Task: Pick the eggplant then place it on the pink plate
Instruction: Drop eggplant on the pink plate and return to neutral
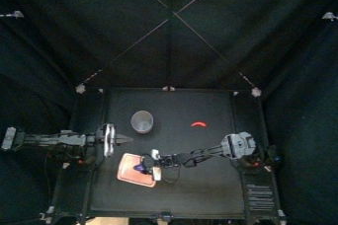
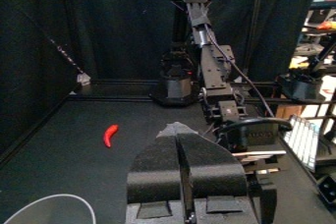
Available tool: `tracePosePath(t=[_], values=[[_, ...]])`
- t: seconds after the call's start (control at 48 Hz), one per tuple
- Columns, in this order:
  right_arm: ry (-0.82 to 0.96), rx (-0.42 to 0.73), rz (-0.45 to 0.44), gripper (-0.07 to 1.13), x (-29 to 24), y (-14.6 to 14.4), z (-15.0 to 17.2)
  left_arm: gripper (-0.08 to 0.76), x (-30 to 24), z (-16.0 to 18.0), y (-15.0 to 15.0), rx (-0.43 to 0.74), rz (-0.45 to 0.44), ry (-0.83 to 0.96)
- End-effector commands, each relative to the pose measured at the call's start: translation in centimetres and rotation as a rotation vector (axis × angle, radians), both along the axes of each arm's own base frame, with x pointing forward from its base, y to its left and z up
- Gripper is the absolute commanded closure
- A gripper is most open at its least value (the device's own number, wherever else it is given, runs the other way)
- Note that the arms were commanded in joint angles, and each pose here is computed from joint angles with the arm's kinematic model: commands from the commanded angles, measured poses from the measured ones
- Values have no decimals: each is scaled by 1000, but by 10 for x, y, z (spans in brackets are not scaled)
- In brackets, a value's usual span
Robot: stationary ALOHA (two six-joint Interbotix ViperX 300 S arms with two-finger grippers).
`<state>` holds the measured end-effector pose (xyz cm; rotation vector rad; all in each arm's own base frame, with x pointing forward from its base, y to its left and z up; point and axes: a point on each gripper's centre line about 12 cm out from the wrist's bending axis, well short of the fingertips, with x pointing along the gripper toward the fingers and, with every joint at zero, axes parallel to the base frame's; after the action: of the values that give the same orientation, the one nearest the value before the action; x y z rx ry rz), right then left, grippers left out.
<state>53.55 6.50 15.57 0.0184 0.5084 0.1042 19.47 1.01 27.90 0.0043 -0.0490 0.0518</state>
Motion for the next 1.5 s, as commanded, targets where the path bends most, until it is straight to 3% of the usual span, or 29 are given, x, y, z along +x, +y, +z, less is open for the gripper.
tracePosePath(t=[0.021,0.104,0.208,0.354,0.583,0.979,1.292,1.5], values=[[-50,5,8,245,6,5,21,696,1,5,1,4,3,-14],[-42,8,8,102,4,6,18,696,1,5,1,4,3,-14],[-41,8,3,12,4,3,18,696,1,5,1,4,3,-14],[-59,-2,7,16,2,1,28,696,1,5,1,4,3,-14],[-172,-35,-4,16,-29,-20,90,696,1,4,1,4,3,-11],[-499,9,-91,16,-158,-58,156,696,0,4,1,7,4,-12],[-683,-8,-96,16,-259,-64,181,696,0,3,2,7,9,-12],[-732,0,-102,16,-314,-65,179,696,0,3,2,7,11,-12]])
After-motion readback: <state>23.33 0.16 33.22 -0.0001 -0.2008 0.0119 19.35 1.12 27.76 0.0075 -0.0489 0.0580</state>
